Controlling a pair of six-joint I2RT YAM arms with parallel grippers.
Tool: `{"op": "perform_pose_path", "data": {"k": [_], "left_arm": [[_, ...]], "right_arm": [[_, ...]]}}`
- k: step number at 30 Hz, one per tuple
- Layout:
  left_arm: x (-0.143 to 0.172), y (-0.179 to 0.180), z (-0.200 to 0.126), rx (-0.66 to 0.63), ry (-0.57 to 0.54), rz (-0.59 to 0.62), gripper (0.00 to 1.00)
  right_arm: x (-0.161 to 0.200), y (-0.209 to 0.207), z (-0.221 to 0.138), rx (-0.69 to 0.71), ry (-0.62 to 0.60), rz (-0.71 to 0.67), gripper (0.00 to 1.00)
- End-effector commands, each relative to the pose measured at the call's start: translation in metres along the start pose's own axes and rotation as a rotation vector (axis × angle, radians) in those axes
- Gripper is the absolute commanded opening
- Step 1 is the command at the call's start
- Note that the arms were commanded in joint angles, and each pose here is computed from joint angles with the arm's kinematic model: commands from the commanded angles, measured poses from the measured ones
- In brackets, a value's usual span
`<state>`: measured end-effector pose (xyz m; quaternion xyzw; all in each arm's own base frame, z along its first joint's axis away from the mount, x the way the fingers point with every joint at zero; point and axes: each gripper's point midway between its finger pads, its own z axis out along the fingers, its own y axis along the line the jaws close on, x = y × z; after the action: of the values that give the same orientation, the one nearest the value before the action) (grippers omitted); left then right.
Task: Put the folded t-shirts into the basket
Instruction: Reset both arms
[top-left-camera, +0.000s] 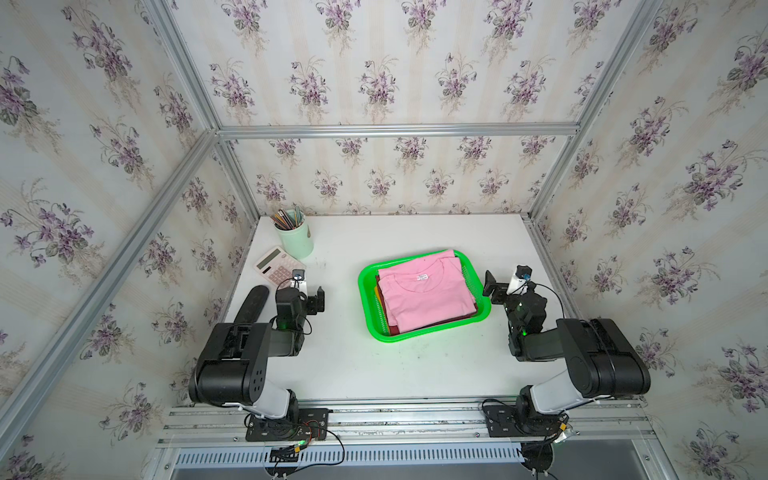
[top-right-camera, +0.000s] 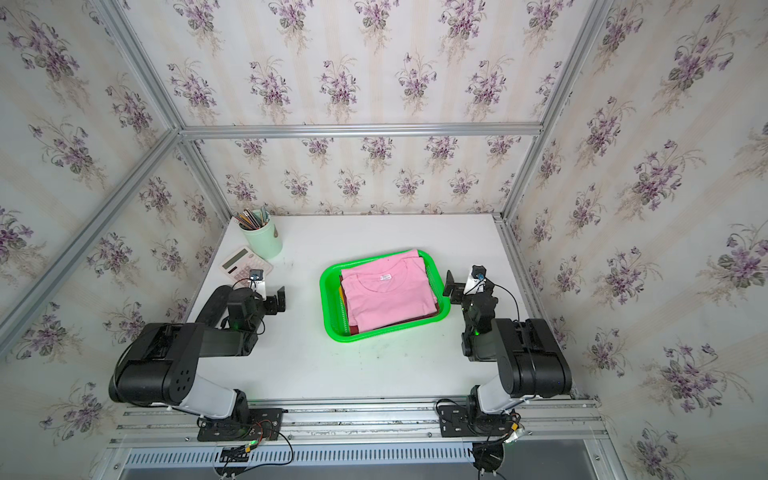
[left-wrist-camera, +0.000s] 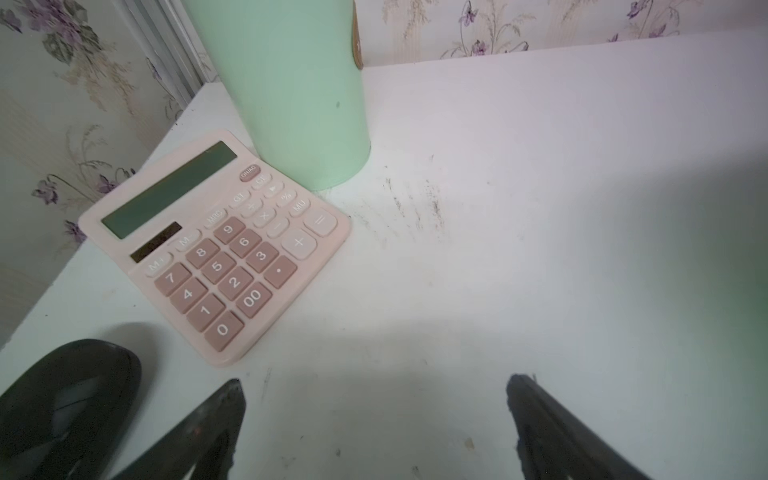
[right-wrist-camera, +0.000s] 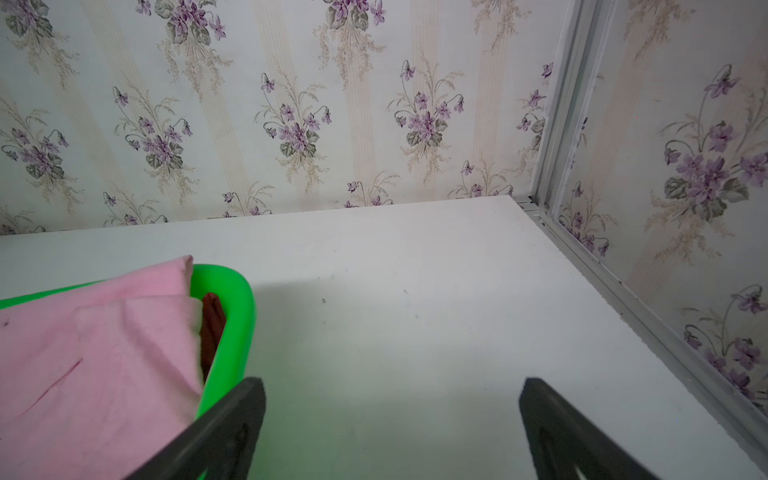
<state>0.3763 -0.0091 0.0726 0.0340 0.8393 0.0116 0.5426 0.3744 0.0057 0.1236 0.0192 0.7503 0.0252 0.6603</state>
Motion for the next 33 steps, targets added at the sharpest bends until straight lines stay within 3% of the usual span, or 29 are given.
{"op": "perform_pose_path", "data": {"k": [1, 5, 8, 33], "left_arm": [[-0.028, 0.004, 0.007, -0.003, -0.106, -0.04, 1.0], [-0.025, 0.016, 0.01, -0.067, -0.033, -0.076, 1.0], [-0.028, 0.015, 0.01, -0.065, -0.092, -0.058, 1.0], [-0.028, 0.014, 0.01, -0.059, -0.084, -0.059, 1.0]], "right_arm": [[0.0, 0.002, 0.001, -0.013, 0.005, -0.004, 1.0], [-0.001, 0.002, 0.001, -0.012, -0.003, -0.005, 1.0], [0.0, 0.002, 0.0, -0.012, 0.0, -0.004, 1.0], [0.0, 0.004, 0.001, -0.024, 0.002, -0.009, 1.0]]}}
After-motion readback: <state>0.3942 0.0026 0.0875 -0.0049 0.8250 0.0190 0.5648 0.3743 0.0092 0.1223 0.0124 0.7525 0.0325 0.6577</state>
